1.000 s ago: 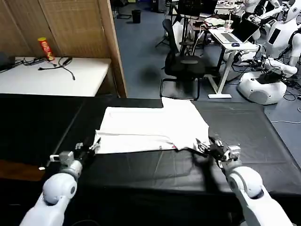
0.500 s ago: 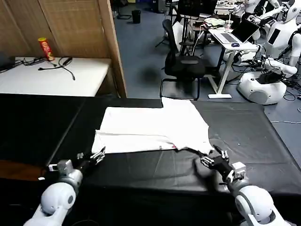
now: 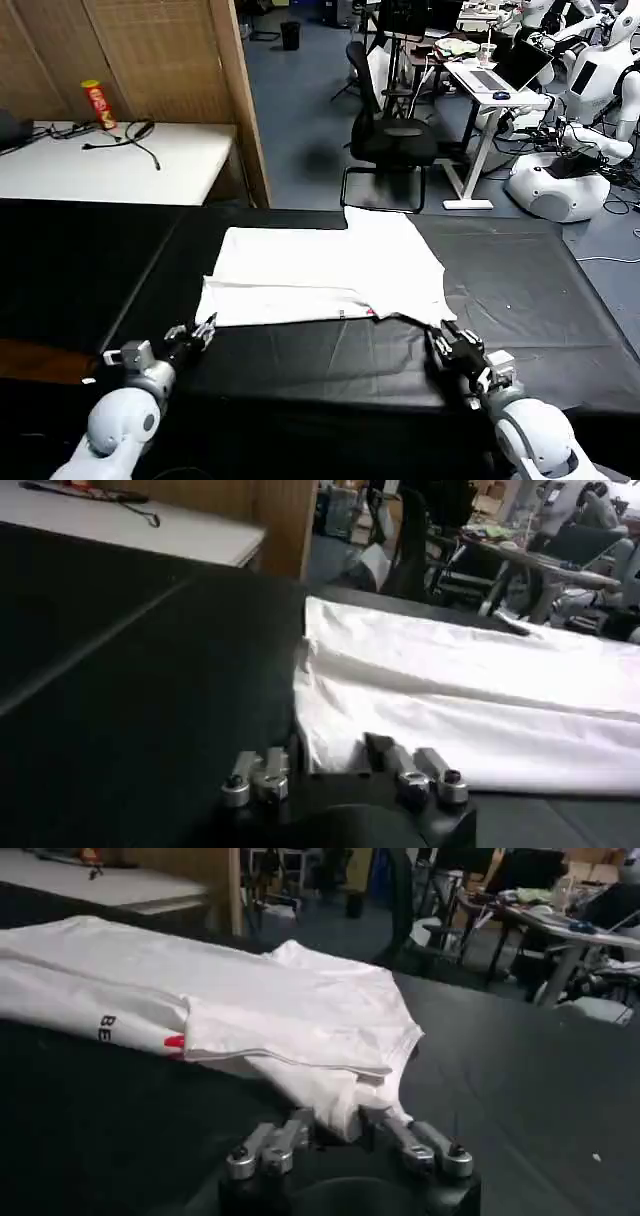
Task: Fold and organize the clothes.
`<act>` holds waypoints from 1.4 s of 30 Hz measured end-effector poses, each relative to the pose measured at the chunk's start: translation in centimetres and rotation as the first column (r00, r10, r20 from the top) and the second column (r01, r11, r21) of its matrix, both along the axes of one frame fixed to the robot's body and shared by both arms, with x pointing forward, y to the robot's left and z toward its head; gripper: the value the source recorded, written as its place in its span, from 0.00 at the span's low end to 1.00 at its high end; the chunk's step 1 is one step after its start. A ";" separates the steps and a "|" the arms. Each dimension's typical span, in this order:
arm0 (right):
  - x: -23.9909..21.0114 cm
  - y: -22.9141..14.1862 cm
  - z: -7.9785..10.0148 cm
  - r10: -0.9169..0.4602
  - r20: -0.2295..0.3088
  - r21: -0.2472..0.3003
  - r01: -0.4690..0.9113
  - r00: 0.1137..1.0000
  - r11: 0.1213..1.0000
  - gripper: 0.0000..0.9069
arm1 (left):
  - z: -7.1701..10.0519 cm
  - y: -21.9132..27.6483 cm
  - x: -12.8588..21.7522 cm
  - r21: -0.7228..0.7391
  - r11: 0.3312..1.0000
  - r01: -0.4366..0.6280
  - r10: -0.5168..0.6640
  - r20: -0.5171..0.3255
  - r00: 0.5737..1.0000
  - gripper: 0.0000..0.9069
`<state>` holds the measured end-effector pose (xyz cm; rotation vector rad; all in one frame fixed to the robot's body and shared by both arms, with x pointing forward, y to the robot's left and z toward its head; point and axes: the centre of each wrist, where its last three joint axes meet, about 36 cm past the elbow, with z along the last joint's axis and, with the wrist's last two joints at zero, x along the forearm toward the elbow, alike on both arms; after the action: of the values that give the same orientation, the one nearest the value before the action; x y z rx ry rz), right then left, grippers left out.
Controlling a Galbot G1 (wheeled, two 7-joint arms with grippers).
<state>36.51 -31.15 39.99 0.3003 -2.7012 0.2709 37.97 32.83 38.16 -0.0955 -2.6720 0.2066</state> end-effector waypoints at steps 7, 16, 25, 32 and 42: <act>-0.2 -0.1 0.6 -0.023 -0.021 0.010 0.023 1.000 1.000 0.00 | -0.1 0.2 0.0 0.011 1.000 0.006 -0.006 -0.005 1.000 0.00; 0.3 -1.2 4.8 -0.062 -0.059 0.058 0.065 0.996 0.996 0.00 | 0.8 0.8 -1.2 0.156 0.987 0.049 -0.048 -0.007 0.999 0.00; -1.1 -2.0 7.2 -0.077 -0.158 0.048 0.085 0.984 0.995 0.00 | 3.9 2.4 -3.7 0.307 0.938 0.162 -0.158 -0.038 0.987 0.00; -3.1 -1.2 6.8 -0.088 -0.223 0.033 0.098 0.971 0.995 0.00 | 5.5 2.3 -6.4 0.366 0.900 0.239 -0.225 -0.080 0.971 0.00; -6.0 0.3 6.2 -0.084 -0.290 0.029 0.096 0.953 0.995 0.00 | 4.8 2.6 -9.8 0.386 0.879 0.279 -0.231 -0.167 0.958 0.00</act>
<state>30.56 -30.80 46.20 0.2095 -2.4255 0.1305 28.18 35.46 43.00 -0.2921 -2.4930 -0.4177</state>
